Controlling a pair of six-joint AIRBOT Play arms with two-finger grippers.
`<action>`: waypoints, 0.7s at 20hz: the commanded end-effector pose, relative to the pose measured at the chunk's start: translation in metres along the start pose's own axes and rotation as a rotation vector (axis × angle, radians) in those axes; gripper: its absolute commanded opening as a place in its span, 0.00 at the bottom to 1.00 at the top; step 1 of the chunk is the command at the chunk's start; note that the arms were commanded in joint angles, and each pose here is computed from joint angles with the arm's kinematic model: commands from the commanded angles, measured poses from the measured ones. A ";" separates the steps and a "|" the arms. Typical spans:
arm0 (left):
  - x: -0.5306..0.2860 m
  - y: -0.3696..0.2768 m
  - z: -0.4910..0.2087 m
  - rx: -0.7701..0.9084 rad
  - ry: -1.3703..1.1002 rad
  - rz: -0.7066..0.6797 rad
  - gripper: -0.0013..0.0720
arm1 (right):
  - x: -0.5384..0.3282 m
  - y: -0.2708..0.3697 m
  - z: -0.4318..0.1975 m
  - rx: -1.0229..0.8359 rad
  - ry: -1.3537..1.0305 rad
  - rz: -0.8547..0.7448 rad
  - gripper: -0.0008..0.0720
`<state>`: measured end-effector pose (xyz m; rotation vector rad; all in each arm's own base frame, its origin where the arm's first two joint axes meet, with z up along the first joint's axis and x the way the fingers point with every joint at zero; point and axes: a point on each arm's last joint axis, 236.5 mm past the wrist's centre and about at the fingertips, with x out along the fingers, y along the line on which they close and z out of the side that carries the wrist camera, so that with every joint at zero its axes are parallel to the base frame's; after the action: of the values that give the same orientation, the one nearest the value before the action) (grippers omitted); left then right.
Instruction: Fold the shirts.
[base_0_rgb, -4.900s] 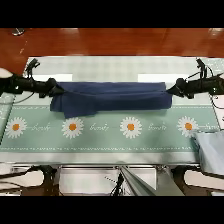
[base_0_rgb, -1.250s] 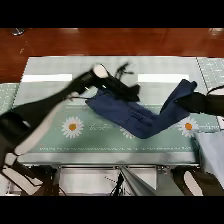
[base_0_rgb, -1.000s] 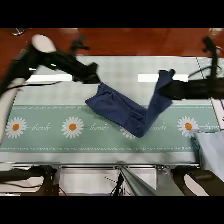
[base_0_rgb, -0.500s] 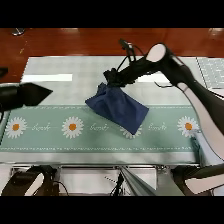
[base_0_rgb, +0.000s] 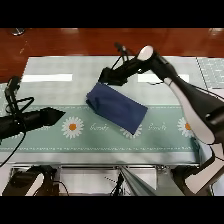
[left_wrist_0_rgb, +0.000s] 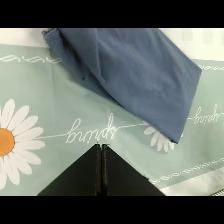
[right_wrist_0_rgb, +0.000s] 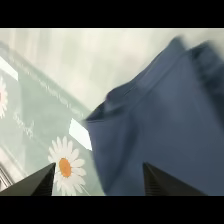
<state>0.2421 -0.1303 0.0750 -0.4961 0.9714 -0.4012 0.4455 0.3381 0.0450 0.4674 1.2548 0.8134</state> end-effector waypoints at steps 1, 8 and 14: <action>0.012 0.009 -0.005 -0.031 0.002 0.004 0.05 | -0.106 -0.021 -0.007 -0.054 0.019 -0.076 0.86; 0.012 0.010 -0.005 -0.024 0.003 0.004 0.05 | -0.239 -0.114 -0.123 0.180 -0.365 -0.451 0.86; 0.013 0.012 0.004 -0.001 -0.034 0.009 0.05 | -0.105 -0.155 -0.241 0.640 -0.413 -0.209 0.86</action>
<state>0.2472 -0.1289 0.0595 -0.5118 0.9700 -0.3849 0.2777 0.1235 -0.0079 0.7409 1.1360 0.2189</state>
